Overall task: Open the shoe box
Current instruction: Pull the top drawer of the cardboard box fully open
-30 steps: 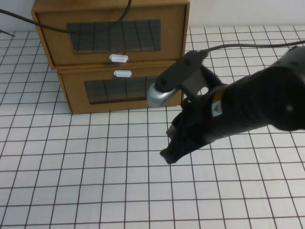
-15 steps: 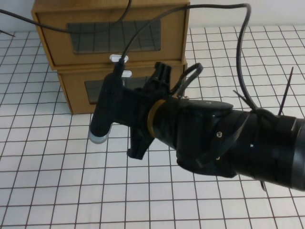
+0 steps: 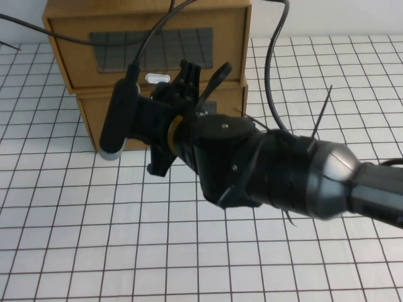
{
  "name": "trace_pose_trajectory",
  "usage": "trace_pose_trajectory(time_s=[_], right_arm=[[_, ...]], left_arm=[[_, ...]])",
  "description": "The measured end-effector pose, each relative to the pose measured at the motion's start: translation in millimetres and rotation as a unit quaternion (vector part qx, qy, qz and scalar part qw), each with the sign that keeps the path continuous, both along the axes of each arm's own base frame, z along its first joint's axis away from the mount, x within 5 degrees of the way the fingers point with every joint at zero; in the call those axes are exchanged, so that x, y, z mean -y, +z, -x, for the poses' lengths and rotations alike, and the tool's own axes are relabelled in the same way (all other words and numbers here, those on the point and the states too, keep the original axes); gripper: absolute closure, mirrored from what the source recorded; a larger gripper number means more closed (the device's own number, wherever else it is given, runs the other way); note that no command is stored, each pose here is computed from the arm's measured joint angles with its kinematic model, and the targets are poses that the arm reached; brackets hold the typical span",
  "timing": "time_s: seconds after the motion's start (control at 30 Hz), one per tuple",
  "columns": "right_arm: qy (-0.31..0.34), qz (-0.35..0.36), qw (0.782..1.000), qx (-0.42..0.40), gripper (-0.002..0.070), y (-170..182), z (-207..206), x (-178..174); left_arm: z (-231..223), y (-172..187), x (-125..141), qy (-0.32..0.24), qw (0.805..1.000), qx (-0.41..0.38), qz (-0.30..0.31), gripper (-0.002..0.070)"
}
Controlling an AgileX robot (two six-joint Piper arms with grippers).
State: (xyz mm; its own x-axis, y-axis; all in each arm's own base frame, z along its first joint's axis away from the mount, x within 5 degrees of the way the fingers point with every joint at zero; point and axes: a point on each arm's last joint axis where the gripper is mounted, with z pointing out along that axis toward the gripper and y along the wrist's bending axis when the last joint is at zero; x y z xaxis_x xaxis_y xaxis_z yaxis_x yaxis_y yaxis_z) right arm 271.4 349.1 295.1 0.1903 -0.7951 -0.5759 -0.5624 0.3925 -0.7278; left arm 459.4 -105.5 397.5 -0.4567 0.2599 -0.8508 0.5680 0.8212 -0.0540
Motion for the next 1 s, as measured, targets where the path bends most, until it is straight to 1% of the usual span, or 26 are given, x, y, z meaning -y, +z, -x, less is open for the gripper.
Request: trace_pose_trajectory(time_s=[0.2, 0.33, 0.57, 0.7, 0.87, 1.0], right_arm=[[-0.021, 0.013, 0.999, 0.022, 0.0402, -8.1, -35.4, -0.3], [-0.027, 0.018, 0.999, 0.029, 0.0443, -15.6, -49.5, -4.4], [0.01, 0.022, 0.999, 0.042, 0.0456, -17.4, -49.5, -12.6], [0.031, 0.038, 0.997, 0.055, 0.0458, -22.8, -51.2, -16.3], [0.031, 0.049, 0.997, 0.049, 0.0459, -35.7, -61.6, -13.0], [0.026, 0.048, 0.997, 0.047, 0.0459, -38.0, -65.3, -10.6]], left_arm=[[0.0, 0.0, 0.0, 0.0, 1.0, 0.0, 0.0, 0.0677], [0.0, 0.0, 0.0, 0.0, 1.0, 0.0, 0.0, 0.0677], [0.0, 0.1, 0.1, 0.0, 1.0, 0.0, 0.001, 0.0677], [0.0, 0.1, 0.1, 0.0, 1.0, 0.0, 0.001, 0.0677], [0.0, 0.1, 0.1, 0.0, 1.0, 0.0, 0.001, 0.0677], [0.2, -0.1, 0.1, -0.001, 1.0, -0.001, 0.001, 0.0677]])
